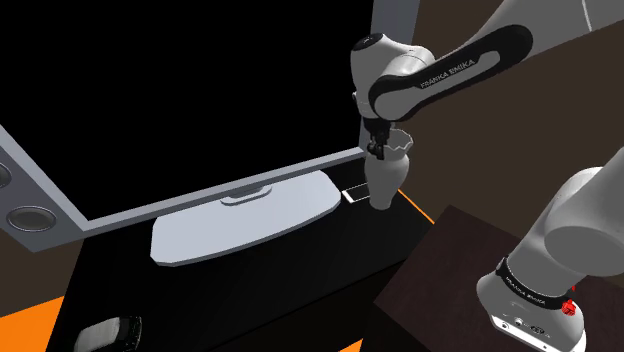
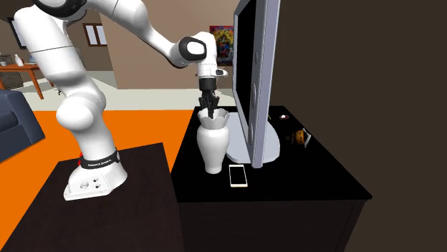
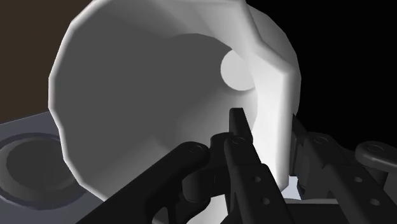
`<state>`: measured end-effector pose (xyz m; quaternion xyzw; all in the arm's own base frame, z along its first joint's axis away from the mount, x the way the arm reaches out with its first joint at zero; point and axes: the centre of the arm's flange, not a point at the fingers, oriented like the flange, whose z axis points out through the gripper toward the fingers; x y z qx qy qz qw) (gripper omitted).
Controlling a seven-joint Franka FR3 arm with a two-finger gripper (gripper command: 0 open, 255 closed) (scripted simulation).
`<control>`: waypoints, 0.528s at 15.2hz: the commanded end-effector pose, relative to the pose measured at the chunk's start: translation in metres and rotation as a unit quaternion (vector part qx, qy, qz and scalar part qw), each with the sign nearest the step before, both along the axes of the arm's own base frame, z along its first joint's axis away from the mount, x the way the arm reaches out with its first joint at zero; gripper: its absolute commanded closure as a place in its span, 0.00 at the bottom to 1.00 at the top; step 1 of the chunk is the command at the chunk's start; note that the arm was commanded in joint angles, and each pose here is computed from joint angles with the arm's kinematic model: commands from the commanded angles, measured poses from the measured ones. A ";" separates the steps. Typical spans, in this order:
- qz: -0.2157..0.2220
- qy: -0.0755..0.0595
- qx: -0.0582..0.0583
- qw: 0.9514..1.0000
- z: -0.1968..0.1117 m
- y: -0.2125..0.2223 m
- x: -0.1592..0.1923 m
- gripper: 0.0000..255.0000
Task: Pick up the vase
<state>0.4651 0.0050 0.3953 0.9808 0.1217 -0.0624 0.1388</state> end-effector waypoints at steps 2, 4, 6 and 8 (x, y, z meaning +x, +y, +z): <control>0.000 0.000 0.000 1.000 0.016 0.001 0.000 1.00; 0.000 0.000 0.000 1.000 0.027 0.001 0.000 1.00; 0.000 0.000 0.000 1.000 0.037 0.001 0.000 1.00; 0.000 0.000 0.000 1.000 0.038 0.001 0.000 1.00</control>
